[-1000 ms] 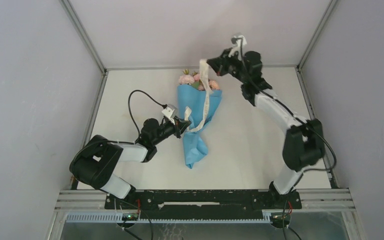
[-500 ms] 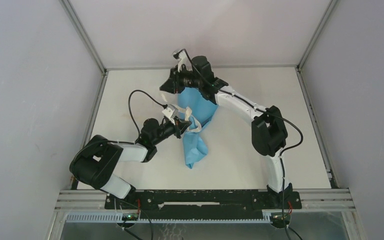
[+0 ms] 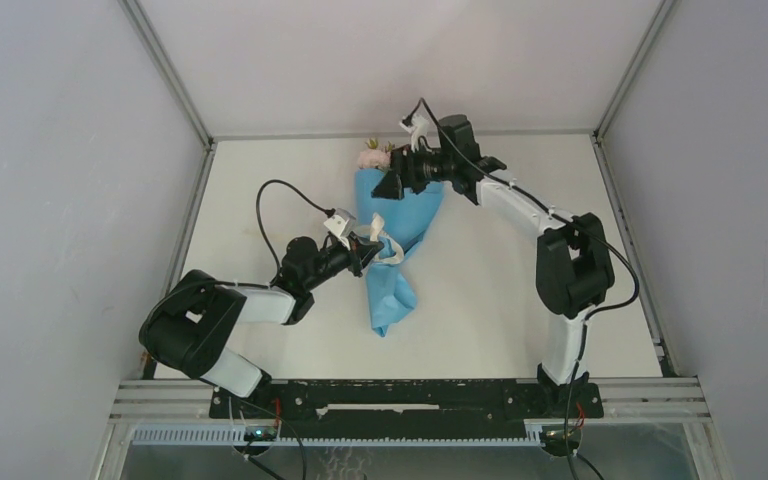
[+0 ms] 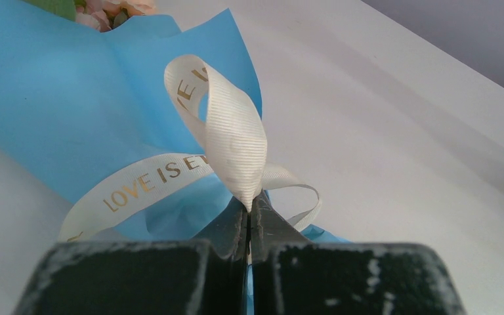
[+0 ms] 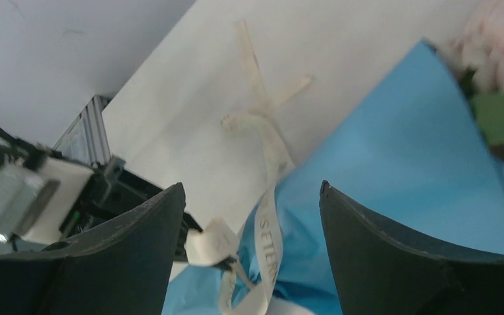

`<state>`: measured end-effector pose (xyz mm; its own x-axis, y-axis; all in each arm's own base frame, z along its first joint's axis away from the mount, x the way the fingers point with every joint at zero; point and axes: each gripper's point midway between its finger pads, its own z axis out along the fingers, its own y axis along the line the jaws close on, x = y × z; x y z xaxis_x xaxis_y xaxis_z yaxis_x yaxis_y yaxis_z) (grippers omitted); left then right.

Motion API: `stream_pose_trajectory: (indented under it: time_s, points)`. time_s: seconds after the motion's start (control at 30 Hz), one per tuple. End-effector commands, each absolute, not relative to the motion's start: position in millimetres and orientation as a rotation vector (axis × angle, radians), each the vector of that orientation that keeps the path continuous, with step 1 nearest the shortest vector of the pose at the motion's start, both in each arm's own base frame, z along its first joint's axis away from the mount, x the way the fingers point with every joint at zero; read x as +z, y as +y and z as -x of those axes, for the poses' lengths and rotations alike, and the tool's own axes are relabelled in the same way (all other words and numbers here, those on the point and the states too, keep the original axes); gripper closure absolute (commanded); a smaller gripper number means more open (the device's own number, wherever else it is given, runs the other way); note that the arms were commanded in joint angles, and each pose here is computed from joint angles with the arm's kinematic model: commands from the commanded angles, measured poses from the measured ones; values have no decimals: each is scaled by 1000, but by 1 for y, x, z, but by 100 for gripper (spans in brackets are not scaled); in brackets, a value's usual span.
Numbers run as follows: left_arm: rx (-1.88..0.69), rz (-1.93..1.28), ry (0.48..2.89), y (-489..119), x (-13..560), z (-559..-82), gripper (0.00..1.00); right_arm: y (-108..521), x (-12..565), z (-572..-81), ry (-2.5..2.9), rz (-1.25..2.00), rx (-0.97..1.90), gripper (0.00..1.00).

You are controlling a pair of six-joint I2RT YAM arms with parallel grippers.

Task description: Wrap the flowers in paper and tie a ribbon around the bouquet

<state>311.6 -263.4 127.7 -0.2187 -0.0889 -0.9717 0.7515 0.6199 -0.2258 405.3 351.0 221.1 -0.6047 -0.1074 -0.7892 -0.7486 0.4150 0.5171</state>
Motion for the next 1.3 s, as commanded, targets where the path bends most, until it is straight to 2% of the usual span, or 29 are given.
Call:
stream_pose_trajectory:
  time_s: [0.0, 0.27, 0.33, 0.43, 0.5, 0.53, 0.57, 0.67, 0.7, 0.8, 0.9, 1.03, 1.17, 1.27]
  points:
    - [-848, -567, 1541, -266, 145, -316, 100, 354, 226, -362, 1971, 801, 1343, 17]
    - [-845, -563, 1546, -267, 146, -317, 100, 360, 205, -344, 2032, 804, 1445, 23]
    - [-843, -560, 1548, -266, 145, -318, 100, 363, 204, -341, 2032, 810, 1481, 29]
    - [-840, -552, 1552, -265, 145, -319, 100, 365, 203, -337, 2031, 824, 1518, 51]
    - [-836, -544, 1553, -265, 146, -320, 100, 364, 200, -334, 2048, 827, 1528, 79]
    - [-828, -532, 1552, -263, 147, -321, 97, 358, 198, -335, 2063, 804, 1514, 100]
    - [-826, -536, 1545, -263, 149, -321, 86, 355, 197, -336, 2064, 789, 1509, 100]
    - [-814, -654, 1471, -267, 170, -319, 32, 349, 192, -340, 2079, 764, 1490, 100]
    - [-809, -711, 1453, -267, 176, -317, 21, 347, 189, -341, 2088, 760, 1472, 100]
    - [-796, -1004, 1427, -264, 188, -307, 1, 346, 184, -347, 2093, 749, 1449, 100]
    - [-694, -1342, 1560, -235, 164, -294, 0, 346, 183, -349, 2086, 750, 1443, 100]
    - [-444, -1689, 1782, -156, 115, -286, 0, 345, 183, -349, 2083, 757, 1431, 100]
    - [-300, -1736, 1997, -80, 86, -316, 0, 343, 184, -349, 2078, 773, 1407, 100]
    - [-307, -1785, 2101, -63, 72, -328, 0, 342, 185, -347, 2080, 778, 1398, 100]
